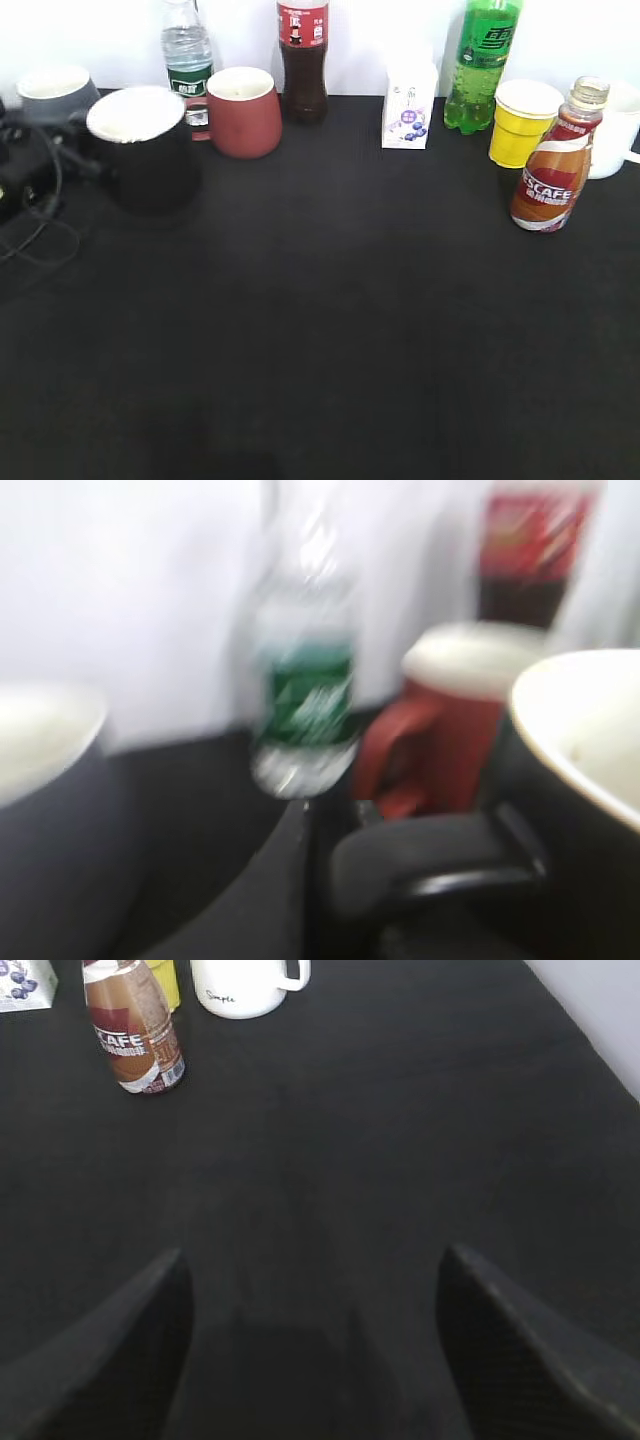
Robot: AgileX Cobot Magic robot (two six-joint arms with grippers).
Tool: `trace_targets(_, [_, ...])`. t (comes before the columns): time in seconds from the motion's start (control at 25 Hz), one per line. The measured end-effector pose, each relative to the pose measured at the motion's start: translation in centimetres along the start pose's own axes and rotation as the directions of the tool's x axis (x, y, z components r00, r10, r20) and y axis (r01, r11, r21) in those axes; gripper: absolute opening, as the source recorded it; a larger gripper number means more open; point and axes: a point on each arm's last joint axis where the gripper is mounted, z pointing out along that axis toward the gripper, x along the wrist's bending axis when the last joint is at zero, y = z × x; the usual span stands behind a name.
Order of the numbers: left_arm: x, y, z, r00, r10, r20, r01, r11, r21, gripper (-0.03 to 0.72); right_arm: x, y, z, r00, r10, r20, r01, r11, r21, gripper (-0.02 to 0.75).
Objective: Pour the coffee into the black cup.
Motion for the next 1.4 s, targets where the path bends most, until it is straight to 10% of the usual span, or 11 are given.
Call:
trace_targets(0.52, [-10.5, 2.4, 5.4, 0.911, 0.06, 0.408, -0.075, 0.997, 0.023, 0.061, 0.0, 0.0, 0.0, 1.0, 0.0, -0.001, 0.0, 1.0, -0.001, 0.589])
trace_targets(0.96, [-10.8, 2.2, 5.2, 0.892, 0.044, 0.449, -0.073, 0.996, 0.046, 0.061, 2.4, 8.0, 8.8, 0.991, -0.053, -0.121, -0.012, 0.872, -0.489, 0.589])
trace_targets(1.4, [-10.8, 2.2, 5.2, 0.896, 0.04, 0.442, -0.068, 0.997, 0.048, 0.06, 5.6, 0.7, 24.3, 0.904, -0.276, -0.327, 0.205, 0.95, -0.235, 0.589])
